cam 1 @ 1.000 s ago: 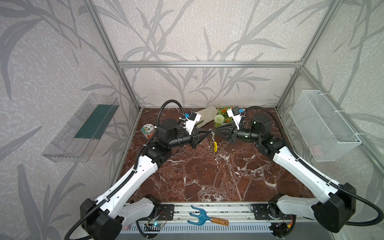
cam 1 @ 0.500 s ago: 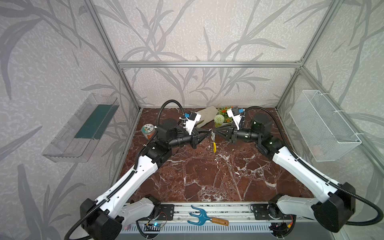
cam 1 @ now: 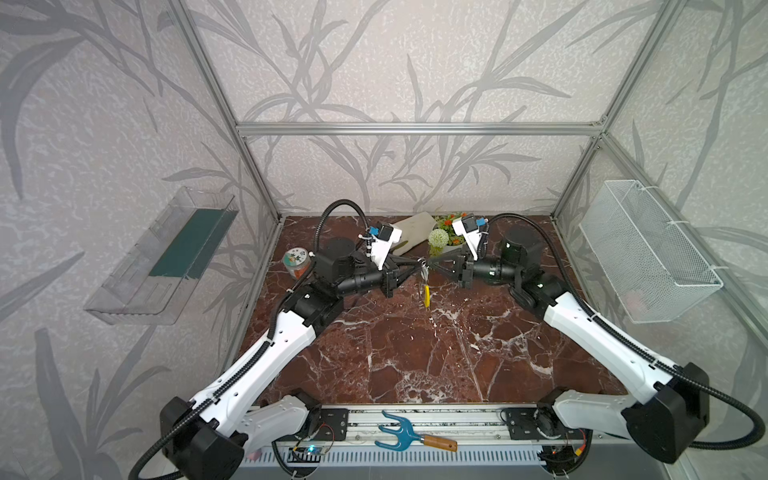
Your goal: Put the keys on the keyring
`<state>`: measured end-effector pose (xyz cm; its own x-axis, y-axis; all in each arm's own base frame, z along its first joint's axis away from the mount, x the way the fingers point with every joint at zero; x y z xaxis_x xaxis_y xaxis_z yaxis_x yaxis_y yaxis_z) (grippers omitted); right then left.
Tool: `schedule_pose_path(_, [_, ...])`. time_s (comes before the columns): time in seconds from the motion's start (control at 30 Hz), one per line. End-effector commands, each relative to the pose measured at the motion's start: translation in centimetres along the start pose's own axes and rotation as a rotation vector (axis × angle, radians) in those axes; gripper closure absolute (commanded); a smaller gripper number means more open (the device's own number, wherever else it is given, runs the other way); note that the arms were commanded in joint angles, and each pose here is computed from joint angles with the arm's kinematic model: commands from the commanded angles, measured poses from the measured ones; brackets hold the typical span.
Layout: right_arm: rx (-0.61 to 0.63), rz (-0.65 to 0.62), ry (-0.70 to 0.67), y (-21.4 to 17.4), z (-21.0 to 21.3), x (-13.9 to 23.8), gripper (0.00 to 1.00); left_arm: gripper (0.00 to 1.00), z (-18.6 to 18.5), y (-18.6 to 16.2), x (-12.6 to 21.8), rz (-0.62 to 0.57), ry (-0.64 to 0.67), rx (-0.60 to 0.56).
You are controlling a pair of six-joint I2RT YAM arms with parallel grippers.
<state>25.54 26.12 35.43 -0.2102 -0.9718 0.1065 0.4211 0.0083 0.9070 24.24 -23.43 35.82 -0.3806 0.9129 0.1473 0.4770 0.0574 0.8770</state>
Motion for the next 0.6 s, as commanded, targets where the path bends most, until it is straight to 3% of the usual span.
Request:
schedule_pose_path(0.0, [-0.006, 0.028, 0.018, -0.1, 0.0, -0.2, 1.0, 1.0, -1.5, 2.2, 1.0, -0.074, -0.013, -0.058])
schedule_pose_path(0.57, [-0.039, 0.083, 0.061, -1.0, -0.1, -1.4, 1.0, 1.0, -1.6, 2.5, 0.5, -0.083, -0.045, -0.036])
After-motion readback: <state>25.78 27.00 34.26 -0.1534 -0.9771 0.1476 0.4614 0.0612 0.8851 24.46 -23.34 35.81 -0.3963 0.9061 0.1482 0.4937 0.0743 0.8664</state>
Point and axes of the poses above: each gripper's point midway between its finger pads, its own x axis back along the fingers, its own z axis along the line the jaws close on, y = z × x, the point moved 4 cm from there along x, back along the fingers, and after that the axes turned 5 degrees about x, right-handed, at the moved point
